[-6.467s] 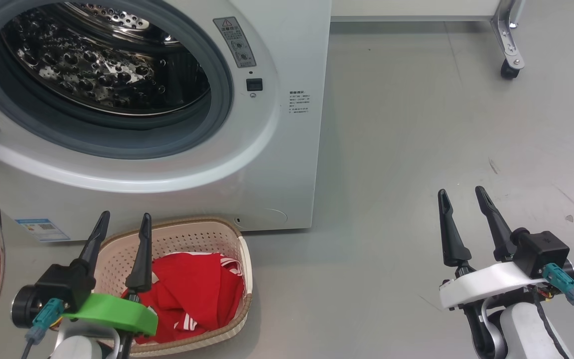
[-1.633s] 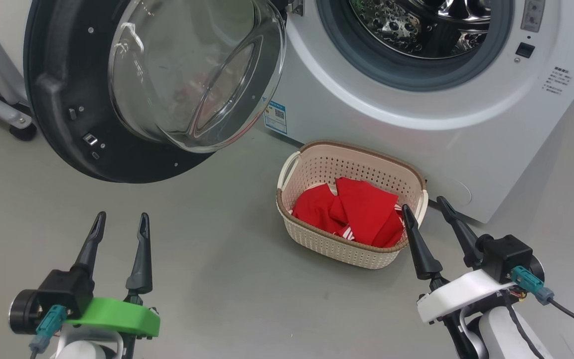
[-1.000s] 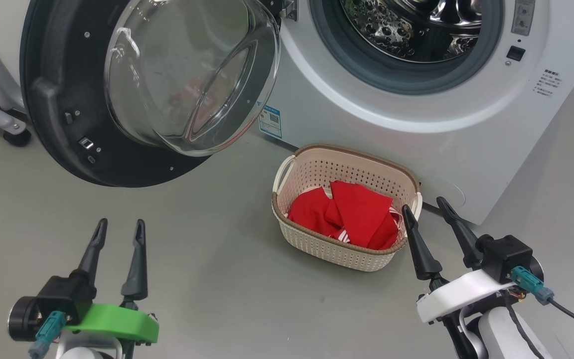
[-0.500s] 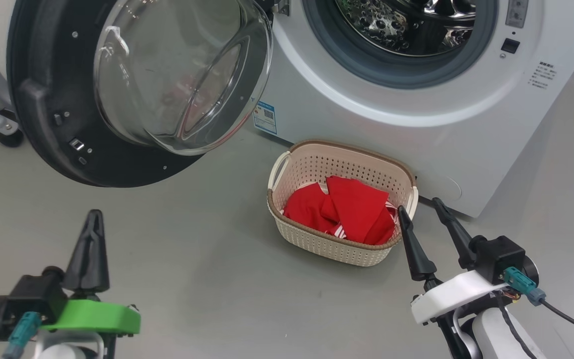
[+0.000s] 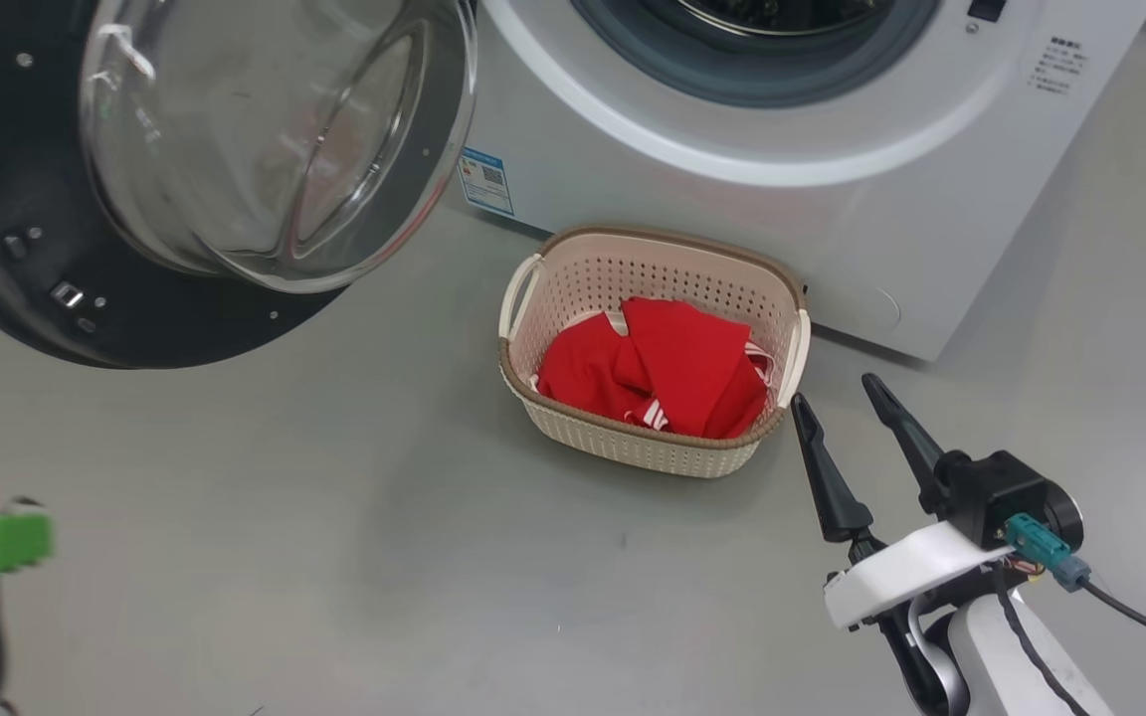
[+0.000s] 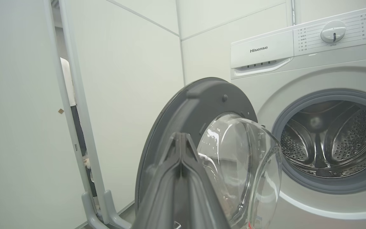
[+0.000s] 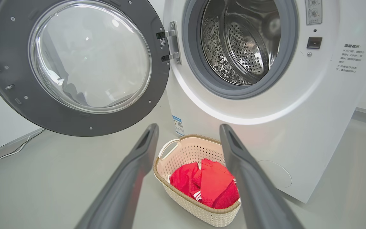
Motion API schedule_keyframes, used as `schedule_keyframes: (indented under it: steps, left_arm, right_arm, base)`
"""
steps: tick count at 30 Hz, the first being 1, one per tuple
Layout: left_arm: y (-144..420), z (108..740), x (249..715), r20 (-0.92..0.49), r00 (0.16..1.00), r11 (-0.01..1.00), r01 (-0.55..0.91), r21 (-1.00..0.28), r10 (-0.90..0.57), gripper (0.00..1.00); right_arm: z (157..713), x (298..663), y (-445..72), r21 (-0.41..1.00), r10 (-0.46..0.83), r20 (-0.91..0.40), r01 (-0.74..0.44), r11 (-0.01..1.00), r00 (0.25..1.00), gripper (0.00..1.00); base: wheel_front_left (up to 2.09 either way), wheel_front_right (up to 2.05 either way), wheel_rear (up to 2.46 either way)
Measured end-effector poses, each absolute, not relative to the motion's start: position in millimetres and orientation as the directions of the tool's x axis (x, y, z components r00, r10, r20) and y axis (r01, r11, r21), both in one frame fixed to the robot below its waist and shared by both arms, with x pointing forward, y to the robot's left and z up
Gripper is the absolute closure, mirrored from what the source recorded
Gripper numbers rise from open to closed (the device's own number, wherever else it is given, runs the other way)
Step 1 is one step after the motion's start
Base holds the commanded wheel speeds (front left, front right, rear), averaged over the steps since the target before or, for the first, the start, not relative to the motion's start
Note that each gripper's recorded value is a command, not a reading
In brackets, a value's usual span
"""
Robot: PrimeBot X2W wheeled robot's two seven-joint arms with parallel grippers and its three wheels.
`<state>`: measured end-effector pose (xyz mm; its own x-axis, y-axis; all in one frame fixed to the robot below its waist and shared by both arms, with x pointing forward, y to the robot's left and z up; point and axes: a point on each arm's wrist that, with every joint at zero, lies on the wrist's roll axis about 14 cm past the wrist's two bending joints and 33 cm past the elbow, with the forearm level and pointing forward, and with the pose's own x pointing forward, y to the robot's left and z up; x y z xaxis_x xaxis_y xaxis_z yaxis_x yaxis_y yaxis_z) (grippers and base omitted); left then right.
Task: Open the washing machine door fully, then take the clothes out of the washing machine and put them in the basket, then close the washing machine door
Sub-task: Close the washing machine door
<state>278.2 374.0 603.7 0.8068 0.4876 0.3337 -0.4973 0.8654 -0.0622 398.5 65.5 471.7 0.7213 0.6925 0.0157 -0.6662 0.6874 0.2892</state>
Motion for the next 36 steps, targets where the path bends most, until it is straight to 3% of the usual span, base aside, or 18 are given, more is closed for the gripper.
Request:
schedule_keyframes:
  steps: [9,19,28,32,36]
  left_arm:
    - [425,661,296,0.443,0.748,0.834,-0.551,0.001,0.494,1.00]
    - [485,661,319,0.368,0.676,0.768,-0.596,-0.237,0.638,1.00]
    - [544,619,316,0.157,0.539,0.540,-0.689,-0.484,0.828,1.00]
    - [546,595,334,0.044,0.559,0.449,-0.614,-0.649,0.828,1.00]
    - [554,563,324,-0.085,0.525,0.316,-0.626,-0.713,0.847,1.00]
  right_arm:
    - [461,418,47,0.277,0.661,-0.002,-0.634,0.722,0.751,0.00]
    - [447,440,30,0.279,0.626,-0.019,-0.597,0.752,0.780,0.00]
    - [434,451,15,0.281,0.595,-0.046,-0.561,0.778,0.802,0.00]
    - [430,454,9,0.279,0.582,-0.054,-0.547,0.789,0.812,0.00]
    - [430,454,8,0.279,0.579,-0.056,-0.544,0.791,0.813,0.00]
  base:
    - [0.00,0.00,0.00]
    - [0.00,0.00,0.00]
    - [0.00,0.00,0.00]
    - [0.00,0.00,0.00]
    - [0.00,0.00,0.00]
